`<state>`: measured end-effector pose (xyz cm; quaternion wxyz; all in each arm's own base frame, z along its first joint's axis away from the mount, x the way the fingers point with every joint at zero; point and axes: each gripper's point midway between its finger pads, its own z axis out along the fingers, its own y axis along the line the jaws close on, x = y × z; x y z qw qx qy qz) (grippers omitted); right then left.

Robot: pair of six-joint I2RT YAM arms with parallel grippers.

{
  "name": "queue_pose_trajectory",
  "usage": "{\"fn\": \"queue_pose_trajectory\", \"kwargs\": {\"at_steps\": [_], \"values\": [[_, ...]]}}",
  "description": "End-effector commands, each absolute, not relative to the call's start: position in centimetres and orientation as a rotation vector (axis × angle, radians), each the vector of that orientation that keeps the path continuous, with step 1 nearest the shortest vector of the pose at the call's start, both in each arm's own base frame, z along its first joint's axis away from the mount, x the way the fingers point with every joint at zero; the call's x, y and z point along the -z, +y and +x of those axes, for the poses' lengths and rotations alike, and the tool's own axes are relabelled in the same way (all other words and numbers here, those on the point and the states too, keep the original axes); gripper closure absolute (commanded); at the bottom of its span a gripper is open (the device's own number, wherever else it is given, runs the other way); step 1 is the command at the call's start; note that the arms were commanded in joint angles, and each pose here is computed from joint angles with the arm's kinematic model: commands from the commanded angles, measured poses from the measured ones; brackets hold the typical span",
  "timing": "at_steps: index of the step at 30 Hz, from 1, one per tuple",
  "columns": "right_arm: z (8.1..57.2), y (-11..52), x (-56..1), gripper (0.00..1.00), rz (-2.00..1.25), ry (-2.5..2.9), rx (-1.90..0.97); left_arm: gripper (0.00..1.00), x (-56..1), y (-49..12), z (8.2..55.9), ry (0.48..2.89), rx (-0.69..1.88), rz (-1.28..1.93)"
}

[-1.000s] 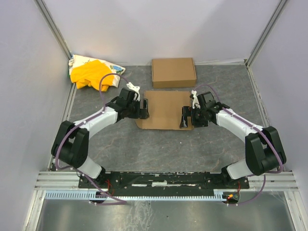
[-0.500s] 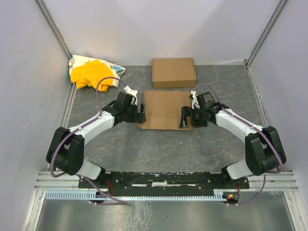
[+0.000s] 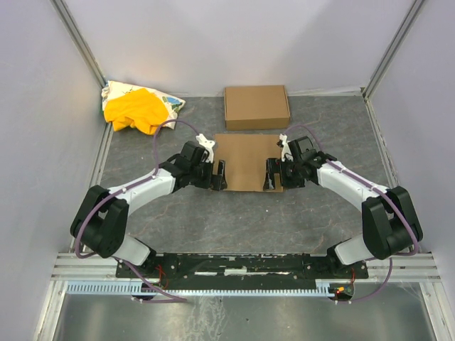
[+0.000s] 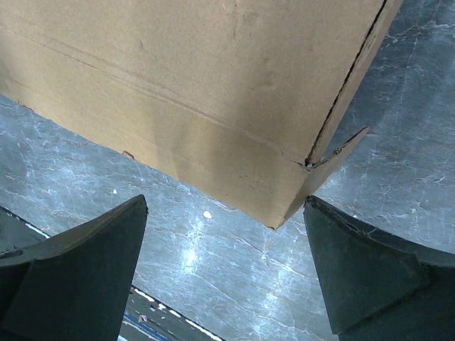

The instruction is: Fold the paper box

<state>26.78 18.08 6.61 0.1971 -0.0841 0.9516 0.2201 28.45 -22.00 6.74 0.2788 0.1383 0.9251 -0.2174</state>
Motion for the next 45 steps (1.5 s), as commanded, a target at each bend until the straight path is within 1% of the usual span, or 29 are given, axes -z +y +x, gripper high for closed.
{"fn": "queue_pose_trajectory", "kwargs": {"at_steps": [1, 12, 18, 20, 22, 24, 26, 38, 45], "values": [[27.5, 18.9, -7.8, 0.01, -0.274, 2.609, -0.641, 0.06, -7.7, -23.5, 28.8, 2.446, 0.66, 0.377], [26.8, 19.8, -8.4, 0.01, -0.3, 2.616, -0.665, 0.07, -8.5, -24.3, 28.0, 2.457, 0.73, 0.45], [26.6, 19.4, -8.7, 0.01, -0.292, 2.636, -0.64, 0.14, -8.3, -24.0, 27.7, 2.516, 0.701, 0.483], [26.5, 19.4, -8.7, 0.01, -0.293, 2.646, -0.637, 0.18, -8.4, -24.1, 27.6, 2.516, 0.705, 0.501], [26.5, 19.4, -8.5, 0.0, -0.289, 2.656, -0.64, 0.25, -8.5, -23.9, 27.5, 2.523, 0.693, 0.512], [26.5, 19.5, -8.7, 0.04, -0.288, 2.653, -0.648, 0.33, -8.6, -23.7, 27.4, 2.53, 0.684, 0.524], [26.3, 19.6, -8.8, 0.06, -0.284, 2.652, -0.654, 0.36, -8.7, -23.6, 27.4, 2.532, 0.676, 0.526], [26.0, 19.3, -9.4, 0.07, -0.287, 2.649, -0.646, 0.39, -9.5, -23.2, 27.4, 2.524, 0.659, 0.519], [25.8, 19.6, -9.8, 0.11, -0.28, 2.654, -0.673, 0.45, -9.6, -23.6, 27.1, 2.538, 0.711, 0.52]]}}
